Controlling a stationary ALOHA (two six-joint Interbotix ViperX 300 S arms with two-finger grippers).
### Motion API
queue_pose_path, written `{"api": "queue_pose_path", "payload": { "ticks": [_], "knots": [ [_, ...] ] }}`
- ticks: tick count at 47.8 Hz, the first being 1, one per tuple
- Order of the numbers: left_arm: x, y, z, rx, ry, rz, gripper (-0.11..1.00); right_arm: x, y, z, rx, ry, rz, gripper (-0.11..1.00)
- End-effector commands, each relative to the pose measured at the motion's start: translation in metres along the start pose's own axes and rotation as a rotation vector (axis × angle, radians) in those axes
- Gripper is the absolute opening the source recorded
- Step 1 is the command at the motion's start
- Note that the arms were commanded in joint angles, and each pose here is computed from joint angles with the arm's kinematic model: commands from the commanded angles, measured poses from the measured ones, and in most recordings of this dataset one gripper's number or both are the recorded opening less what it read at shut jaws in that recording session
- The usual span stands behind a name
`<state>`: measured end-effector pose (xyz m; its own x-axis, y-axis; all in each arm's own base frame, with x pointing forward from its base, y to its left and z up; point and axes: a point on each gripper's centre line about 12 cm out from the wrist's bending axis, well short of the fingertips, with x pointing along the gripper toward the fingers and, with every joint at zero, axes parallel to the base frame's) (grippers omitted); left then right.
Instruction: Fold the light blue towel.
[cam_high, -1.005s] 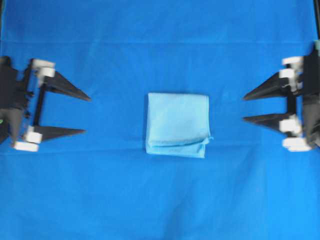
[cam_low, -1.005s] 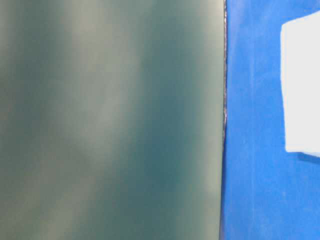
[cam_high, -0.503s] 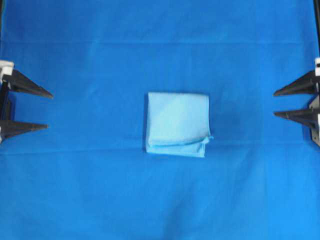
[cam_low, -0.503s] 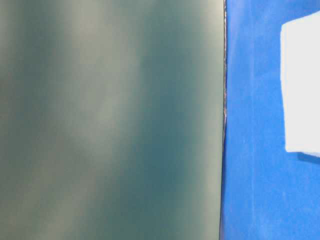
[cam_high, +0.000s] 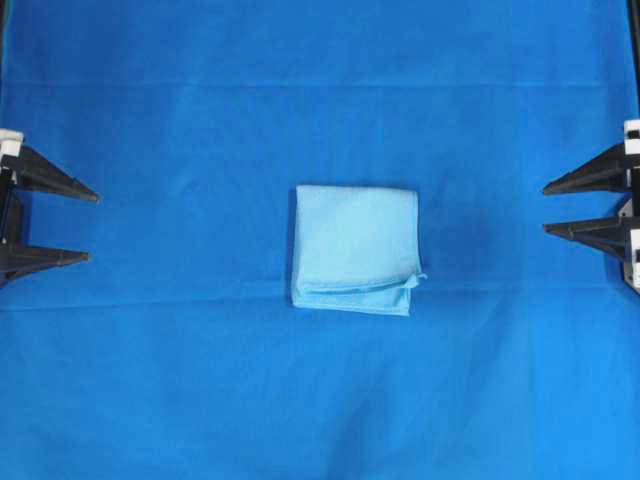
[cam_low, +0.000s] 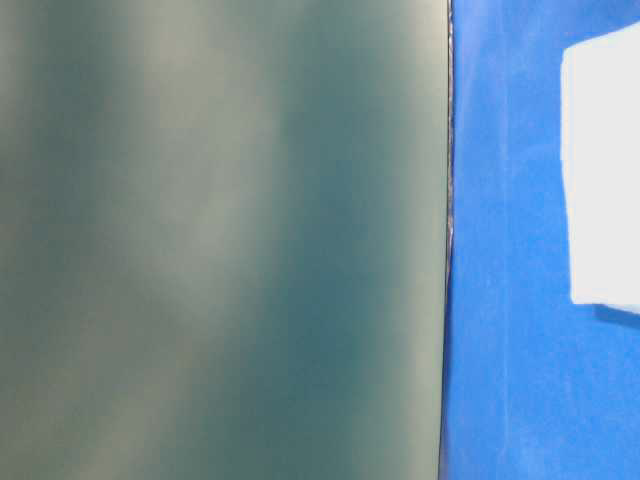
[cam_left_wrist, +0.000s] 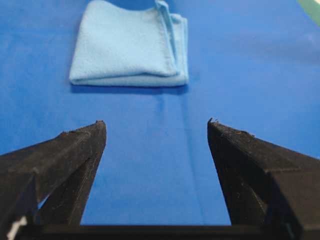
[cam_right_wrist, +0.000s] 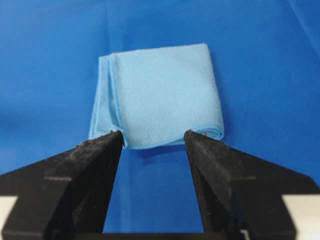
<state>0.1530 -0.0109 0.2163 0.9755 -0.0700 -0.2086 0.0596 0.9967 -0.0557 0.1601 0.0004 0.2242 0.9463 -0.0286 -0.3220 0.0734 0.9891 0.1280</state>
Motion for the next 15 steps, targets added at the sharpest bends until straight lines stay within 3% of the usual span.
{"api": "queue_pose_path", "payload": {
  "ticks": [1, 15],
  "knots": [
    [0.0006, 0.0004, 0.0047, -0.002, -0.009, 0.004, 0.78, 0.0011, 0.0012, 0.004, 0.005, -0.004, 0.004, 0.58],
    [0.0008, 0.0005, 0.0045, 0.001, -0.008, 0.004, 0.78, 0.0012, 0.001, 0.0033, 0.004, -0.002, 0.003, 0.58]
  ]
}}
